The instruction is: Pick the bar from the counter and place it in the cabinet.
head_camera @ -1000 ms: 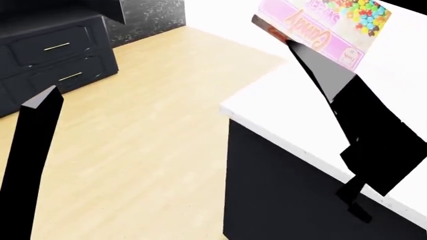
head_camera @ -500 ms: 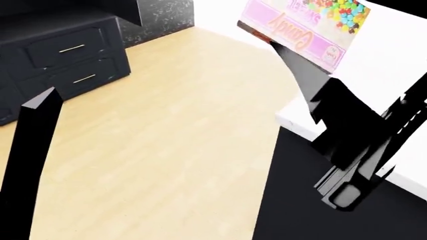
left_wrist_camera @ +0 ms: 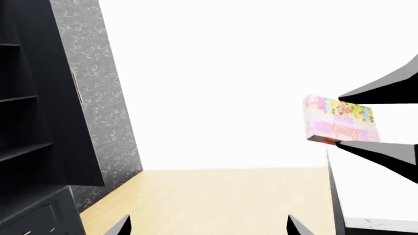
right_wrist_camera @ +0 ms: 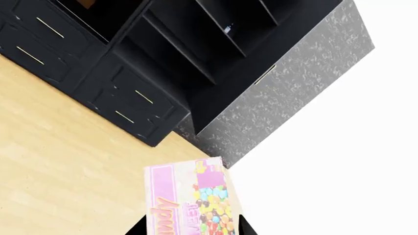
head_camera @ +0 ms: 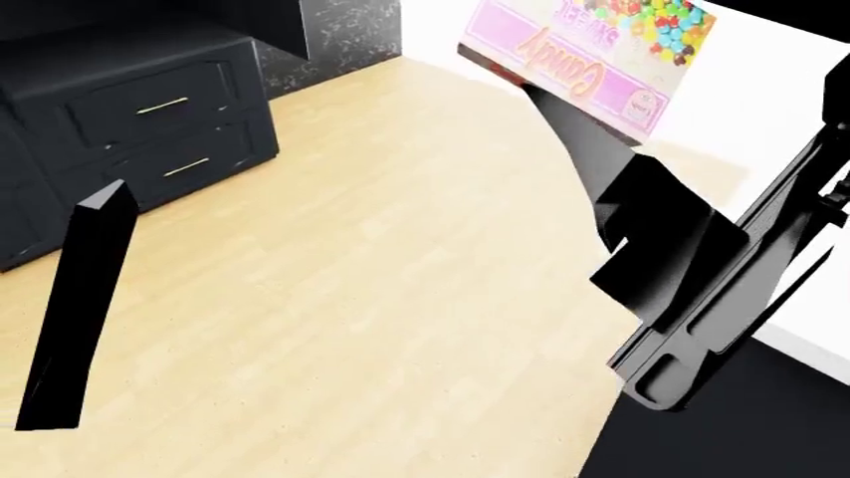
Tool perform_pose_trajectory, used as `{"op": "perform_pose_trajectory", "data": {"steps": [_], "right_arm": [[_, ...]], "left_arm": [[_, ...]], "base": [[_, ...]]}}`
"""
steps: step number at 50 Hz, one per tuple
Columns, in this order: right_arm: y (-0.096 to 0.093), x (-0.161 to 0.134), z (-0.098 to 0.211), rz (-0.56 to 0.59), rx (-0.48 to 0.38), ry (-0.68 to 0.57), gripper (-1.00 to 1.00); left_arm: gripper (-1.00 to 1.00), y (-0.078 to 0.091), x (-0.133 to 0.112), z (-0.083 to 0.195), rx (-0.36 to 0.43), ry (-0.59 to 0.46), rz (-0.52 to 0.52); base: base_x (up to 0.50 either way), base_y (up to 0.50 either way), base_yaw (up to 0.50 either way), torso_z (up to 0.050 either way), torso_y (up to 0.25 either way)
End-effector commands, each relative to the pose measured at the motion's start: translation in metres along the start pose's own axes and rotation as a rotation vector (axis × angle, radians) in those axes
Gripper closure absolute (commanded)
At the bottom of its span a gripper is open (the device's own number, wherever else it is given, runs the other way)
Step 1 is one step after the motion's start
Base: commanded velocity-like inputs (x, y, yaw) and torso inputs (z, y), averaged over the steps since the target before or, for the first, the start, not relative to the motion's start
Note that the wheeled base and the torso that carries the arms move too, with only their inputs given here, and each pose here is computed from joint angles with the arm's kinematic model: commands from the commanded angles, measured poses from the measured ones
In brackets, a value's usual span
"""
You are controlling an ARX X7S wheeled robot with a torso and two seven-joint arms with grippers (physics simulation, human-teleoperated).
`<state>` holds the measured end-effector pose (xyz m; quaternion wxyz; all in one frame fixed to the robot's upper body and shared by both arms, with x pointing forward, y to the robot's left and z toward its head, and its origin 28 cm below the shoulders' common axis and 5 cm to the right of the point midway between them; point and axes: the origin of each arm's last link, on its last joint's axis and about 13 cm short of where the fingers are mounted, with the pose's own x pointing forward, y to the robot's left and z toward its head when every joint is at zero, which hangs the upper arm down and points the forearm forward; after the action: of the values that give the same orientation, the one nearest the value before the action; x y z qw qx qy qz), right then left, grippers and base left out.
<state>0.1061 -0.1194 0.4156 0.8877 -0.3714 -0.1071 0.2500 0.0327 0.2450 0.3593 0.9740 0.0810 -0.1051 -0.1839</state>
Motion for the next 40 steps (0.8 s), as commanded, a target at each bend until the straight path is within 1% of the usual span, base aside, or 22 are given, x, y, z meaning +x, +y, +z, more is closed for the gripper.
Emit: {"op": "perform_pose_trajectory", "data": {"steps": [1,27,34,38,40], "right_arm": [[0.0013,-0.001,-0.0005,0.001,-0.008,-0.005,1.0],[0.001,0.0033,0.0047,0.021,0.001,-0.013,1.0],[-0.0002,0.0057,0.0049,0.007,-0.025,-0.02,1.0],[-0.0023,0.0074,0.0056,-0.012,0.029,-0.016,1.0],[-0.0029,0.0083,0.0063,-0.017,0.023,-0.02,1.0]], "left_arm": [[-1.0,-0.0023,-0.0005,0.0022,0.0,-0.001,-0.013],[-1.0,-0.002,-0.0026,0.0016,0.003,-0.001,-0.021],[-1.0,-0.0014,-0.0023,0.0004,0.003,0.001,-0.02],[-1.0,-0.0015,-0.0026,-0.0008,0.001,0.002,-0.024],[-1.0,-0.0015,-0.0031,-0.0014,0.001,0.002,-0.025]], "base": [[0.49,-0.12,0.0,0.0,0.0],[0.48,-0.15,0.0,0.0,0.001],[0.48,-0.13,0.0,0.0,0.001],[0.5,-0.03,0.0,0.0,0.003],[0.5,-0.01,0.0,0.0,0.0]]}}
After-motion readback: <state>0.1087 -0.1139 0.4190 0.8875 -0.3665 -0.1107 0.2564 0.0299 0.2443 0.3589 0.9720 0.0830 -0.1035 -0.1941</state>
